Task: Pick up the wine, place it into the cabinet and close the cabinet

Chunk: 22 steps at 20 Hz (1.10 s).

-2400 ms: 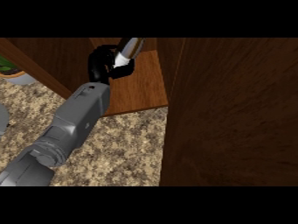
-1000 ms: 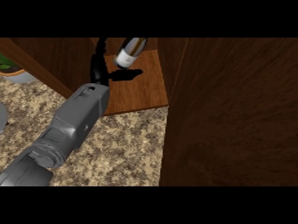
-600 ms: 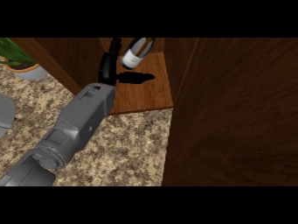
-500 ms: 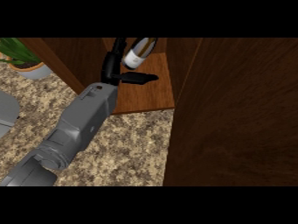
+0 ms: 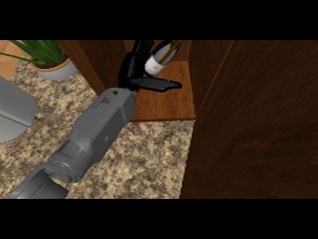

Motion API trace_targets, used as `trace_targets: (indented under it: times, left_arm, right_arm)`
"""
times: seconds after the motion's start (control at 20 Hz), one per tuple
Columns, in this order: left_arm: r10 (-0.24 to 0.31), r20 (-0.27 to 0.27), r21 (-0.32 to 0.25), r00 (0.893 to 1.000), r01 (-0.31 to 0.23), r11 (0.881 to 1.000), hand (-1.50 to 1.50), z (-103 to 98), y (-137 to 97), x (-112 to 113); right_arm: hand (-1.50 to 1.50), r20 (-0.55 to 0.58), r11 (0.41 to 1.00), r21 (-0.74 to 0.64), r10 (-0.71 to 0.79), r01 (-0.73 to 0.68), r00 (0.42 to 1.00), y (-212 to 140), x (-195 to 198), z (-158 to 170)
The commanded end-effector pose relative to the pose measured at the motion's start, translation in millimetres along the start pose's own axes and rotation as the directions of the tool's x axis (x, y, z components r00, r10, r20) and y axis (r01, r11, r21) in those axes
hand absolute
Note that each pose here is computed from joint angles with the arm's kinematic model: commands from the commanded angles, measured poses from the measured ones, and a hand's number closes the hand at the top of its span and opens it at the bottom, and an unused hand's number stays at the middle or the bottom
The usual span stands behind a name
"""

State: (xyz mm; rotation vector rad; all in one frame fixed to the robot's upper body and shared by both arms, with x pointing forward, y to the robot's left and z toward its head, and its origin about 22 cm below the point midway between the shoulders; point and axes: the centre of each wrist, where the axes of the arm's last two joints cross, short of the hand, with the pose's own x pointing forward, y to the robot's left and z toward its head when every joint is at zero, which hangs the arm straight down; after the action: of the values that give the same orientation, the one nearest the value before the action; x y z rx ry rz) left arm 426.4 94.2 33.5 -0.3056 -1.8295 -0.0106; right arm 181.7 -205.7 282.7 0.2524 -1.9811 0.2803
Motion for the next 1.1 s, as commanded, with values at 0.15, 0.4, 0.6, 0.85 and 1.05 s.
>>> trace_targets:
  times: [0.15, 0.4, 0.6, 0.85, 1.05]
  left_arm:
    - [-0.011, 0.041, -0.061, 0.999, 0.013, 0.998, -1.50, -6, -20, 17]
    - [0.037, 0.037, -0.147, 0.999, -0.031, 0.989, -1.50, 16, -46, 21]
    - [0.032, 0.044, -0.164, 0.999, -0.024, 0.986, -1.50, 21, -81, 51]
    - [0.077, 0.030, -0.152, 0.997, -0.071, 0.986, -1.50, 65, -102, 67]
    - [0.107, 0.059, -0.111, 0.993, -0.100, 0.989, -1.50, 106, -113, 73]
  right_arm:
    - [-1.50, -0.009, 0.999, -0.031, -0.008, 0.008, 1.000, 6, 1, 18]
    - [-1.50, -0.027, 0.998, -0.057, -0.001, -0.001, 1.000, -5, 5, 8]
    - [-1.50, -0.019, 1.000, -0.016, 0.005, -0.006, 1.000, 6, 12, 21]
    - [-1.50, 0.002, 0.999, -0.029, 0.016, -0.016, 1.000, 9, -8, 6]
    - [-1.50, 0.004, 1.000, -0.023, 0.019, -0.019, 1.000, 1, 4, 2]
